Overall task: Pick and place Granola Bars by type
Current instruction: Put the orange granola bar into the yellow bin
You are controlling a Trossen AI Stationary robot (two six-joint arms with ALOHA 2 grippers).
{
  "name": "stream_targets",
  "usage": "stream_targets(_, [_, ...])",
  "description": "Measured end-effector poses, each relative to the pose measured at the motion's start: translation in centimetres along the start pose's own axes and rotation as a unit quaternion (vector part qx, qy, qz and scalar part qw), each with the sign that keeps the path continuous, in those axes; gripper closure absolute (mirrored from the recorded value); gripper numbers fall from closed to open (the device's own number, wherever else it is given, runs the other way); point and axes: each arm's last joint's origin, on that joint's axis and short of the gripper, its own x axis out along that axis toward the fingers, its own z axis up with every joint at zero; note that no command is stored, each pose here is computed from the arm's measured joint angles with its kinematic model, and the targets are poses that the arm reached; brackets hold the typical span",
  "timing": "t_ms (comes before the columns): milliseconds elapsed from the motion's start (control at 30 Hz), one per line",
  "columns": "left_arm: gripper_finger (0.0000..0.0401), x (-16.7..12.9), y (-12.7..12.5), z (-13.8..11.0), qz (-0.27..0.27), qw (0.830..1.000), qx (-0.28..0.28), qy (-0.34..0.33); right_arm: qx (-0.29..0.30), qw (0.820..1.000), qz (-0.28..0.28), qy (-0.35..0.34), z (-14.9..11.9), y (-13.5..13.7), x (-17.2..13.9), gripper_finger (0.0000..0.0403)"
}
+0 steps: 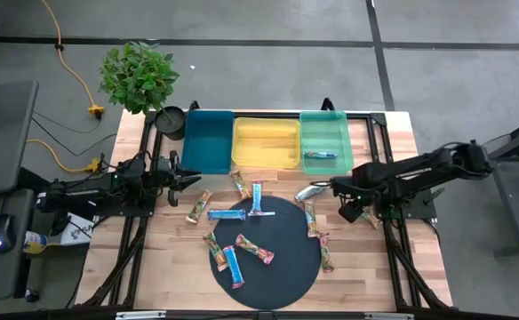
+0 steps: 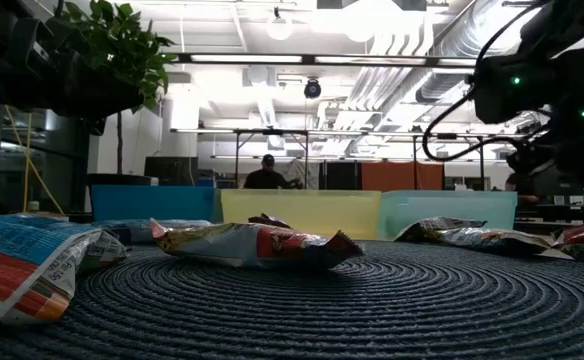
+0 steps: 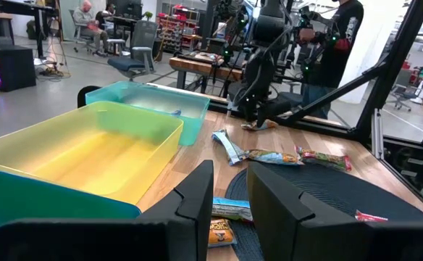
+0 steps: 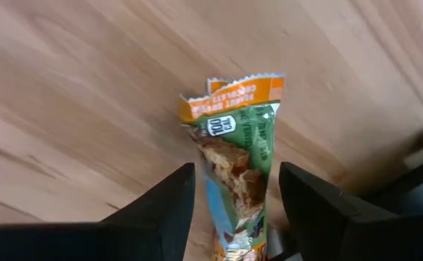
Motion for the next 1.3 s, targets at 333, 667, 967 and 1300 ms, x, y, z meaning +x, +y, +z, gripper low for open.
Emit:
stream_targets(333, [0.0319,0.0,0.0,0.0,0.0,1.0,0.0,0.0,-0.004,1.0,0.016,0.005,0.8,0.8,0.8,0.0217])
stream_targets(667, [0.0319,0.0,0.0,0.0,0.0,1.0,0.0,0.0,-0.001,1.0,0.01,0.024,1.1,1.1,1.4,0.0247])
stream_targets(967, [0.0319,0.0,0.0,0.0,0.0,1.0,0.0,0.0,0.001,1.0,0.009,0.025,1.1,1.0,1.4,0.0292])
stream_targets(1300, [0.0319,0.0,0.0,0.0,0.0,1.0,0.0,0.0,-0.002,1.0,0.011,0.023,1.2,1.2,1.1,0.0311])
